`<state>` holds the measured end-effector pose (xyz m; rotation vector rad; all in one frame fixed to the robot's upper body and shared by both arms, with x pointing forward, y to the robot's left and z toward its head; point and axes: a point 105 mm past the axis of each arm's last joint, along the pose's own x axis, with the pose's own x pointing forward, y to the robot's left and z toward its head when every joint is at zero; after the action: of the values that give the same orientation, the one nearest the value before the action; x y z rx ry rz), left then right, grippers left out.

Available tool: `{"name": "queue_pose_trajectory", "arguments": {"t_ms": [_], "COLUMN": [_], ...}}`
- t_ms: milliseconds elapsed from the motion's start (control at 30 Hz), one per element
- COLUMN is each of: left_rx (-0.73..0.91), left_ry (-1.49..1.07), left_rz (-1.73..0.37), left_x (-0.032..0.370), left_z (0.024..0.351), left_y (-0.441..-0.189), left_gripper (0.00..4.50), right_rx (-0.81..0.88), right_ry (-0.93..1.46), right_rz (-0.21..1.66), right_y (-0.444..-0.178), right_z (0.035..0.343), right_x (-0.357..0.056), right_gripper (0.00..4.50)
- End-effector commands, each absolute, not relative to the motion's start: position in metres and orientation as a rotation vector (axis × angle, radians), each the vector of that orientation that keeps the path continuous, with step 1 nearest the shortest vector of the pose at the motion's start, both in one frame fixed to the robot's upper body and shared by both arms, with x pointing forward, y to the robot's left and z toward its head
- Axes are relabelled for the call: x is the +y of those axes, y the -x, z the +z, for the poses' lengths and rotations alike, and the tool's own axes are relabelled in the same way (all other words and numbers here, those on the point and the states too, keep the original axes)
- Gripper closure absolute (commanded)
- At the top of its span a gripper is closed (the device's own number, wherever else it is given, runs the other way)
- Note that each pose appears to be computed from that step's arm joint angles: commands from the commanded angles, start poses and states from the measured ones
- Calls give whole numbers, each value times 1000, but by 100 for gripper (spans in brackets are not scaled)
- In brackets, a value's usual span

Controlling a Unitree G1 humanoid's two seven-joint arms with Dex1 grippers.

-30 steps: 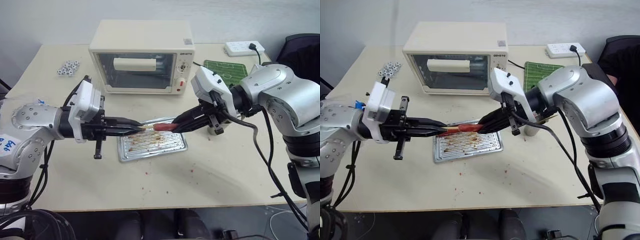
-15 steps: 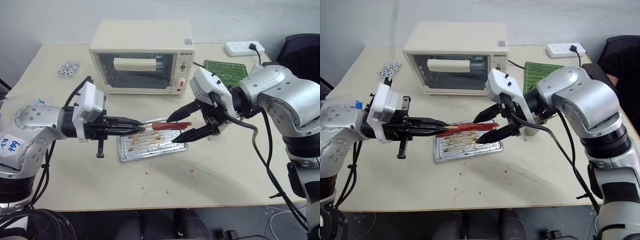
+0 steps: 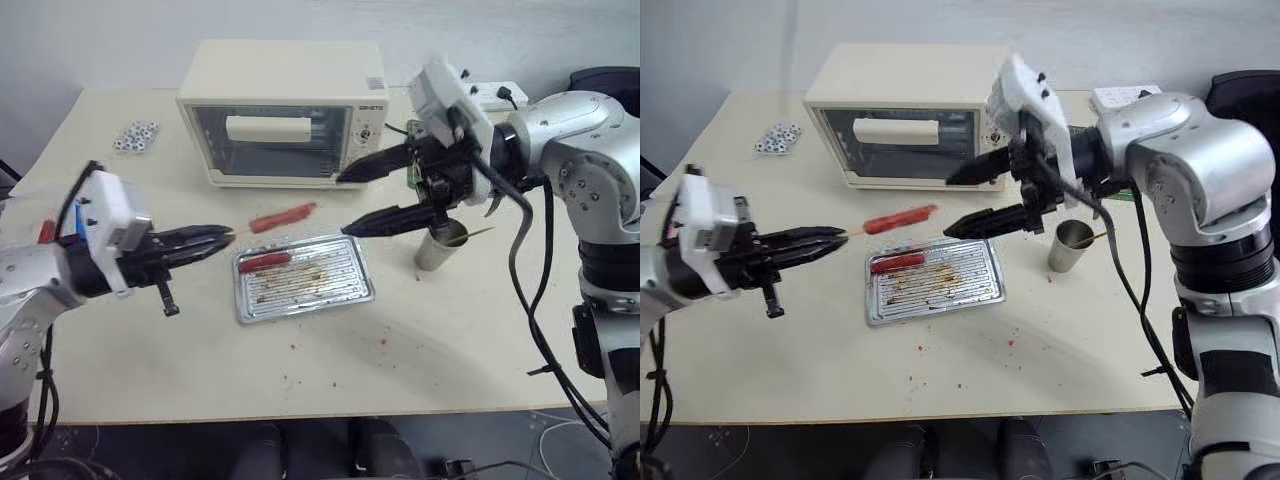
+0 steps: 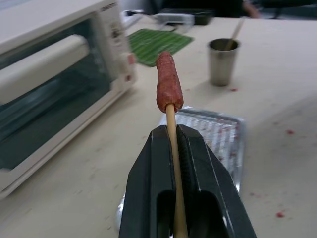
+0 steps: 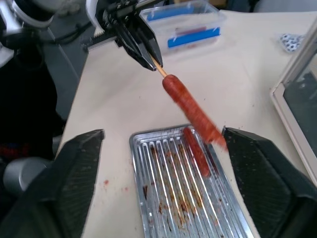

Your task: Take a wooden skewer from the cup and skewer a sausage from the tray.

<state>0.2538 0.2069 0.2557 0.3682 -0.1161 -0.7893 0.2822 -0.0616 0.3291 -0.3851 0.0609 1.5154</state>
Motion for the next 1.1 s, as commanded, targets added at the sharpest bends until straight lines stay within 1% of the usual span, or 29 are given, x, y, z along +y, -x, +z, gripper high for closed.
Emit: {"name": "queue_pose_trajectory", "arguments": {"t_ms": [33,200,367,500,733,800,867,933,1033,1067,1100], "left_rx": [-173,-161,-110,-82,-25,-23,-31,-45,-52,-54,-57], "left_ry": [-385,-365,-341,-304,-312,-298,-297,-302,-304,-299,-288], "left_rz": [-439,-56,208,318,376,375,373,355,327,323,322], "left_x": [257,318,377,412,440,443,445,442,436,435,434], "left_z": [269,262,246,232,213,210,211,214,218,219,221], "left_y": [-248,-237,-228,-230,-244,-249,-252,-253,-247,-245,-238], "left_gripper": [450,450,450,450,450,391,344,281,201,167,143], "right_rx": [-23,-60,-73,-73,-70,-70,-69,-68,-64,-63,-57], "right_ry": [300,255,200,183,160,149,145,143,136,135,137], "right_rz": [1514,1518,1535,1547,1536,1528,1521,1515,1507,1505,1498], "right_y": [-273,-266,-261,-258,-258,-259,-260,-261,-263,-263,-265], "right_z": [352,357,362,363,361,360,359,358,357,357,355], "right_x": [-65,-63,-60,-59,-58,-59,-59,-60,-61,-62,-63], "right_gripper": [7,7,7,7,7,0,0,0,0,0,0]}}
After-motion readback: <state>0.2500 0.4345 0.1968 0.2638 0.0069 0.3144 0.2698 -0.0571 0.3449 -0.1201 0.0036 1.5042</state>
